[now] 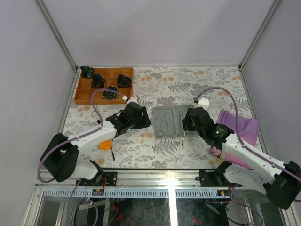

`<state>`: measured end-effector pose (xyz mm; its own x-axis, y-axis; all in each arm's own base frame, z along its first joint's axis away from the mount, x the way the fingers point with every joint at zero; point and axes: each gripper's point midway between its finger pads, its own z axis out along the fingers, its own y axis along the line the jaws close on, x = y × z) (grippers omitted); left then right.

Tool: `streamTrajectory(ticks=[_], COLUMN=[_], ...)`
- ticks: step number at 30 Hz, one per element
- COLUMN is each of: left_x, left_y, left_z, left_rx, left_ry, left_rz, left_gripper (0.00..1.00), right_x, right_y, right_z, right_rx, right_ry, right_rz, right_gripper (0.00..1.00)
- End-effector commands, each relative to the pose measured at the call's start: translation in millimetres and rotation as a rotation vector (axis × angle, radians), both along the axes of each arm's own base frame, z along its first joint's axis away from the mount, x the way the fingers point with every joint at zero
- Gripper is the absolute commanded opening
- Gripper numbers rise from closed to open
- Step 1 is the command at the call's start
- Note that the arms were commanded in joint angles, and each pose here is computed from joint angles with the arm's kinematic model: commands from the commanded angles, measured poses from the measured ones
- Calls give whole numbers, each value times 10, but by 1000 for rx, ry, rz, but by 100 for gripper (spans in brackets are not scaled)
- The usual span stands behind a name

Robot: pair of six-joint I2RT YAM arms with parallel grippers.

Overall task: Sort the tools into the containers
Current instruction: Move the storage box to the center of the board.

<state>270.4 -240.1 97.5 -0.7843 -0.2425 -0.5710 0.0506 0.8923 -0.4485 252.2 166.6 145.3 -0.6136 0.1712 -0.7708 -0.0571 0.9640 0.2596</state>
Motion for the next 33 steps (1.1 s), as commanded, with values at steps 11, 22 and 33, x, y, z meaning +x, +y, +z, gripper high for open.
streamTrajectory(ticks=[11,22,33], left_x=[412,532,274], left_y=[-328,-348,-166], left_z=[-232,-393,-458], left_rx=[-119,-129,-49], left_ry=[13,33,98], left_rz=[-70,-78,-116], left_gripper=[47,21,0], right_x=[-23,-66,-89], right_y=[125,137,24], right_z=[123,127,133], right_rx=[64,82,34], right_ry=[-27,-22,-36], right_rz=[71,83,75], right_gripper=[0,0,0])
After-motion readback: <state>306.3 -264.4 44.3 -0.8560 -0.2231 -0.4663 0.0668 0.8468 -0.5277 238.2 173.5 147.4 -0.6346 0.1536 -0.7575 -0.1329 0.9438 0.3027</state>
